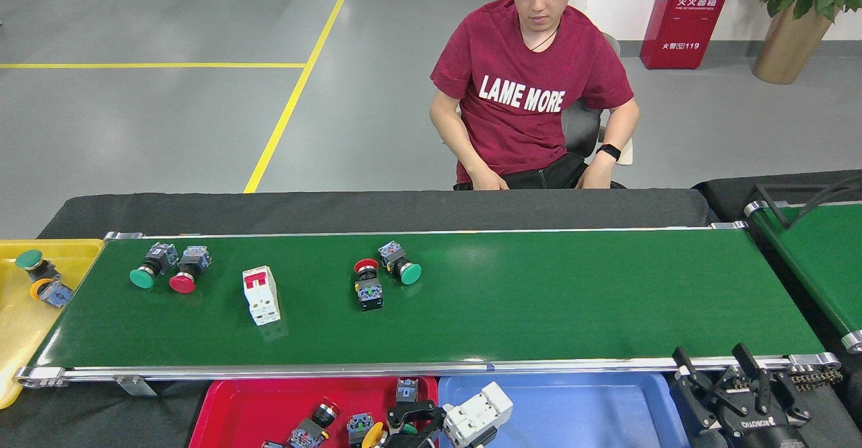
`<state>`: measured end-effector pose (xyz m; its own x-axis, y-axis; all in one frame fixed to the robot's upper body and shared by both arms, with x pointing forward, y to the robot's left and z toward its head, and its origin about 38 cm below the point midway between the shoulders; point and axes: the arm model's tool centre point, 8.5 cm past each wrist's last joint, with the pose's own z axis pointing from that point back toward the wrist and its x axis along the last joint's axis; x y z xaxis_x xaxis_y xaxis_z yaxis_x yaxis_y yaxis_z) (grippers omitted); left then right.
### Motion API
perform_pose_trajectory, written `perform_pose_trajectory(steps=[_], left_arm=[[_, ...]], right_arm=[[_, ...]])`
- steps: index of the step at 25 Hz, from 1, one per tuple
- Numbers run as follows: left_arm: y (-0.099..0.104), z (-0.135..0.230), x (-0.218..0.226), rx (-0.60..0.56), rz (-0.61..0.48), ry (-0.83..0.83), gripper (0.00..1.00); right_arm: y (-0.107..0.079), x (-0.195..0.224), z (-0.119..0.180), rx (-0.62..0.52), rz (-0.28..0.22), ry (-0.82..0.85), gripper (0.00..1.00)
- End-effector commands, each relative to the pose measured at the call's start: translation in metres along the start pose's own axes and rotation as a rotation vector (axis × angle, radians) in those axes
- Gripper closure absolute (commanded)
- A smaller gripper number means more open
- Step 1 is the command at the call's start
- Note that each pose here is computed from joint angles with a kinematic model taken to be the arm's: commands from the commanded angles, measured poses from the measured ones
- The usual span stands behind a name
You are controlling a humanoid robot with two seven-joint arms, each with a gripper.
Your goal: Pick switch part from conveyor to tray
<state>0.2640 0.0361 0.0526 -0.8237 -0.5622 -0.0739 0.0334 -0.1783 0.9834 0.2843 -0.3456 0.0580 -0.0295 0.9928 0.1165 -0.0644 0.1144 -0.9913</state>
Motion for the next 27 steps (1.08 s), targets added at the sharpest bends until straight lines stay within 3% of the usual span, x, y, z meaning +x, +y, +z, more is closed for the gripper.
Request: perform_pose_trajectory(steps=[1,5,8,10,12,15,17,22,27], left_arm=[[0.009,-0.007,0.003,0.015,0.002,0.054,0.0],[0.013,-0.012,0.012,0.03,0.012,0.075,0.0],[0.008,0.016,-0.027,0.029,0.034,0.23,0.0],[-0.011,0.061,-0.071,0.017,0.073,0.411,0.0],[-0.024,0.129,-0.124,0.07,0.064,0.636,0.0],[-0.042,0.213,-0.164,0.042,0.031,0.848,0.0],[-0.049,0.247,-0.177,0.004,0.018,0.905,0.0],[-0.06,0.258,-0.183,-0.023,0.04,0.932,0.0],[-0.064,0.235,-0.214,-0.043,0.088,0.93,0.0]], right_arm=[[-0.007,-0.003,0.0,-0.038,0.011,0.027,0.08],[-0.006,-0.004,0.001,-0.036,0.008,0.034,0.06],[-0.005,-0.004,0.002,-0.035,0.006,0.036,0.06],[-0.005,-0.002,0.002,-0.035,0.002,0.037,0.06],[-0.004,-0.001,0.002,-0.035,-0.001,0.035,0.06],[-0.007,0.0,-0.002,-0.044,-0.003,0.034,0.06],[-0.011,0.0,-0.007,-0.061,-0.011,0.053,0.06],[-0.028,0.025,-0.043,-0.107,-0.029,0.075,0.06],[-0.015,0.084,-0.064,-0.066,0.016,0.067,0.06]])
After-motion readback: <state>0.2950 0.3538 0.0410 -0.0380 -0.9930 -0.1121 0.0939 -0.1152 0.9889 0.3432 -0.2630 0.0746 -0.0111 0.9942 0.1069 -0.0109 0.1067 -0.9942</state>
